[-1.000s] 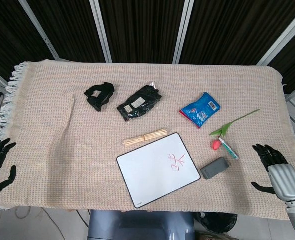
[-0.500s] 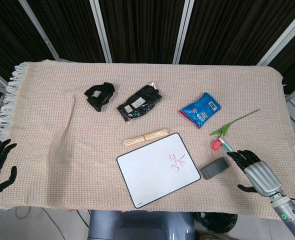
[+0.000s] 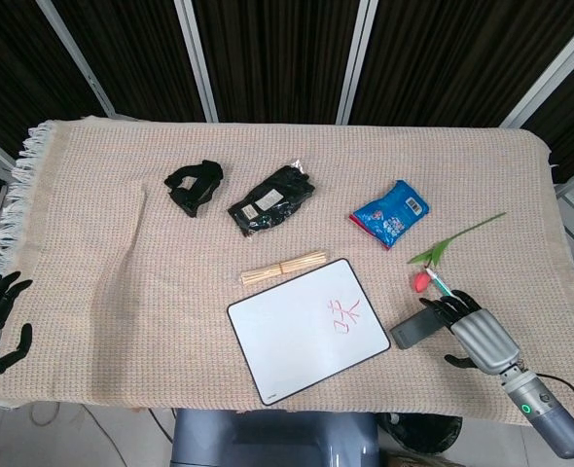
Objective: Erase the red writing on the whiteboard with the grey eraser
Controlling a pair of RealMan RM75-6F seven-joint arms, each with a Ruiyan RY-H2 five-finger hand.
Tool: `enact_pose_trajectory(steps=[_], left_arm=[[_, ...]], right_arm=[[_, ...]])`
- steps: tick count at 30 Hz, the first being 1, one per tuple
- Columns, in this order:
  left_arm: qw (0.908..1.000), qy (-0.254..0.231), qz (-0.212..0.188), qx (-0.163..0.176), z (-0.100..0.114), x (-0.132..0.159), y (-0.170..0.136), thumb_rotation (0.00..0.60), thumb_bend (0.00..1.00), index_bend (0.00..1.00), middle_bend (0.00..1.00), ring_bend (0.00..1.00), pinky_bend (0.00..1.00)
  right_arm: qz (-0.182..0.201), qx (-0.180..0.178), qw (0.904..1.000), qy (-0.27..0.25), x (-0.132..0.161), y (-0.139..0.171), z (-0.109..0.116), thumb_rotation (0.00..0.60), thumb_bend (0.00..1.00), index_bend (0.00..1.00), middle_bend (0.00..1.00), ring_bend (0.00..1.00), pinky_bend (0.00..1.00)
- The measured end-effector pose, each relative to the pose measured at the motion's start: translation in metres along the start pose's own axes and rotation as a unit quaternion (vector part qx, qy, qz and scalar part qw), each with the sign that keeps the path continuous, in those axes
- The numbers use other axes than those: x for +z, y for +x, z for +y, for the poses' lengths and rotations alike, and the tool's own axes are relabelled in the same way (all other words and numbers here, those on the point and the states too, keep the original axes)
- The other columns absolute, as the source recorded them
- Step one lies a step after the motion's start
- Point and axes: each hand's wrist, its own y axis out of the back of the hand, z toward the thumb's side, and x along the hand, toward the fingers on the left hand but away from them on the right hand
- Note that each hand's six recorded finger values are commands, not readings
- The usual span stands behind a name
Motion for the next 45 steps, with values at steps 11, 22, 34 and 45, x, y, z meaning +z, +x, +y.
enact_pose_trajectory(steps=[11, 22, 34, 45], left_arm=[[1.0, -0.003, 0.009, 0.0, 0.0, -0.001, 0.001, 0.6, 0.51, 0.15, 0.05, 0.0, 0.01], [0.9999, -0.002, 0.011, 0.0, 0.0, -0.002, 0.001, 0.6, 0.51, 0.15, 0.05, 0.0, 0.01], [0.9999, -0.002, 0.015, 0.002, 0.0, -0.002, 0.001, 0.6, 0.51, 0.15, 0.05, 0.0, 0.02], [0.9998, -0.002, 0.019, 0.003, 0.0, -0.003, 0.001, 0.6, 0.51, 0.16, 0.05, 0.0, 0.02]], right_arm=[[0.004, -0.001, 1.0, 0.003, 0.004, -0.02, -0.009, 0.6, 0.31, 0.24, 0.3, 0.26, 0.2], [0.012, 0.01, 0.9998, 0.013, 0.007, -0.03, -0.016, 0.6, 0.32, 0.29, 0.34, 0.3, 0.22], [0.018, 0.02, 0.9994, 0.021, 0.011, -0.035, -0.02, 0.6, 0.34, 0.35, 0.38, 0.35, 0.23], [0.028, 0.029, 0.9988, 0.028, 0.017, -0.038, -0.023, 0.6, 0.44, 0.48, 0.46, 0.42, 0.28]])
